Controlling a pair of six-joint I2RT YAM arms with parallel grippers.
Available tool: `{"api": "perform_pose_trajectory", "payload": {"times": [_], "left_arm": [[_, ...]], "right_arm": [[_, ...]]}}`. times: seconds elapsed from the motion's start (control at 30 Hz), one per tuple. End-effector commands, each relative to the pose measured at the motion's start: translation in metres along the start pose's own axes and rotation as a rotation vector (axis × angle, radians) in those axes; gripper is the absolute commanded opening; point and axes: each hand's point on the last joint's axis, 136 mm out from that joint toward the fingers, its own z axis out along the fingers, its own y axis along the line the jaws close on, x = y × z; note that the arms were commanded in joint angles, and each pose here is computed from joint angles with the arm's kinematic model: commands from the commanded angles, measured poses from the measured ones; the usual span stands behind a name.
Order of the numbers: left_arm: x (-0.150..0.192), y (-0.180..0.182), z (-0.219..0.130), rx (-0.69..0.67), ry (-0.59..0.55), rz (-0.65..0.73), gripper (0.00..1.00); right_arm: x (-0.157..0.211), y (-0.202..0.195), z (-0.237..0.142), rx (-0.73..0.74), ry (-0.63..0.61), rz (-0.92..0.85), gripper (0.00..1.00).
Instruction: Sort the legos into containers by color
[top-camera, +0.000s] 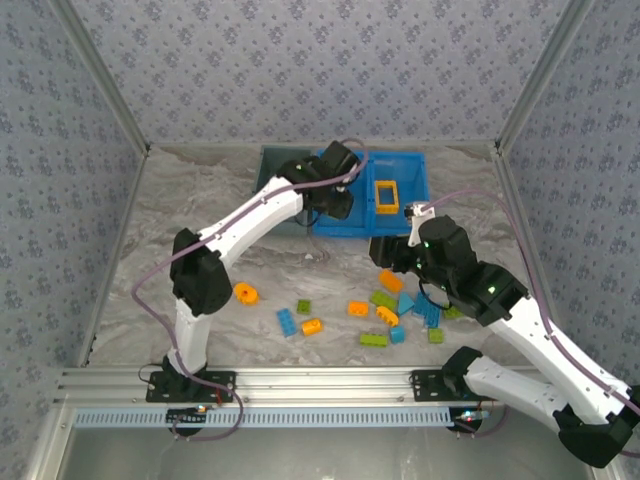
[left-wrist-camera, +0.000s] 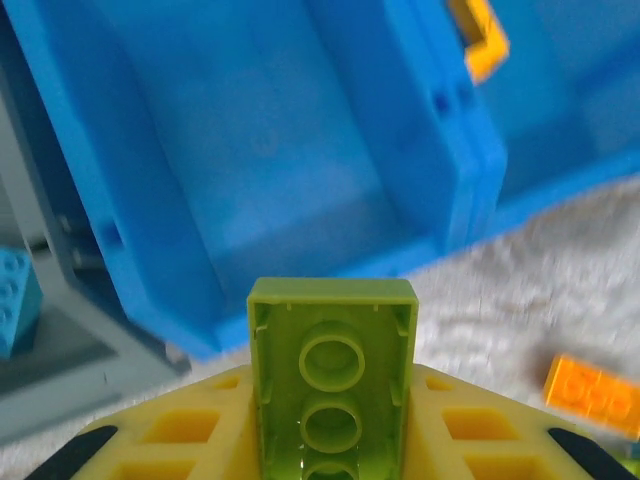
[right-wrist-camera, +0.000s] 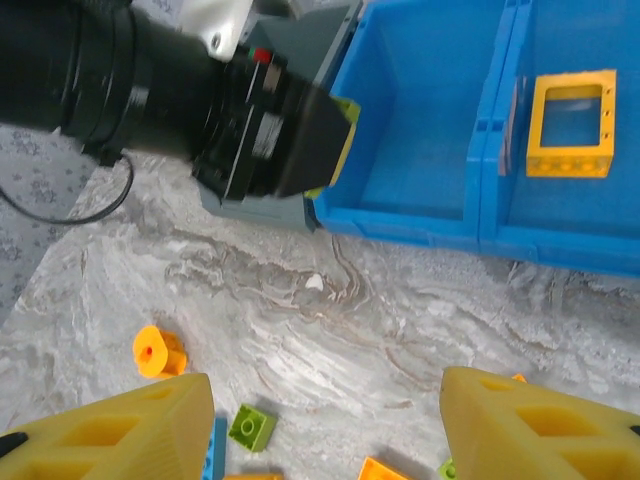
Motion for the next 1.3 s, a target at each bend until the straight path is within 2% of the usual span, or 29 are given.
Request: {"api": "perform_pose_trajectory", "payload": {"times": [0.0, 0.13, 0.27, 0.4, 0.43, 0.67, 0.77, 0.9, 1.0, 1.07, 1.27], "left_arm": [[0.004, 0.013, 0.037, -0.005, 0.090, -0.085, 0.33], [-0.013, 0.012, 0.060, 0.037, 0.082, -0.129, 0.34], [-0.013, 0.017, 0.080, 0.041, 0.105, -0.166, 0.37], [-0.012, 0.012, 0.083, 0.068, 0.114, -0.183, 0.58], [-0.014, 0.010, 0.079, 0.080, 0.105, -0.183, 0.60], [-0.050, -0.010, 0.016, 0.190, -0.026, -0.227, 0.63], [-0.066, -0.019, -0.025, 0.245, -0.096, -0.259, 0.62], [-0.072, -0.025, -0.089, 0.279, -0.208, -0.283, 0.61], [-0.054, -0.022, -0.129, 0.284, -0.290, -0.309, 0.61], [-0.024, -0.008, -0.143, 0.234, -0.315, -0.334, 0.62], [0.087, 0.056, -0.172, 0.029, -0.362, -0.477, 0.66]], "right_arm": [[-0.019, 0.001, -0.006, 0.013, -0.069, -0.002, 0.64], [-0.016, -0.001, -0.005, 0.024, -0.057, 0.007, 0.64], [-0.010, -0.006, -0.005, 0.044, -0.044, 0.015, 0.64], [-0.005, -0.012, -0.004, 0.066, -0.030, 0.024, 0.64], [-0.005, -0.013, -0.004, 0.070, -0.030, 0.026, 0.64], [0.003, -0.024, -0.007, 0.120, -0.003, 0.013, 0.65], [0.007, -0.035, -0.011, 0.177, 0.017, 0.002, 0.64], [0.032, -0.060, -0.009, 0.296, 0.132, -0.028, 0.64], [0.057, -0.066, 0.000, 0.314, 0.249, -0.069, 0.63], [0.073, -0.058, 0.010, 0.274, 0.321, -0.113, 0.64], [0.106, 0.031, 0.052, -0.025, 0.404, -0.320, 0.69]]}}
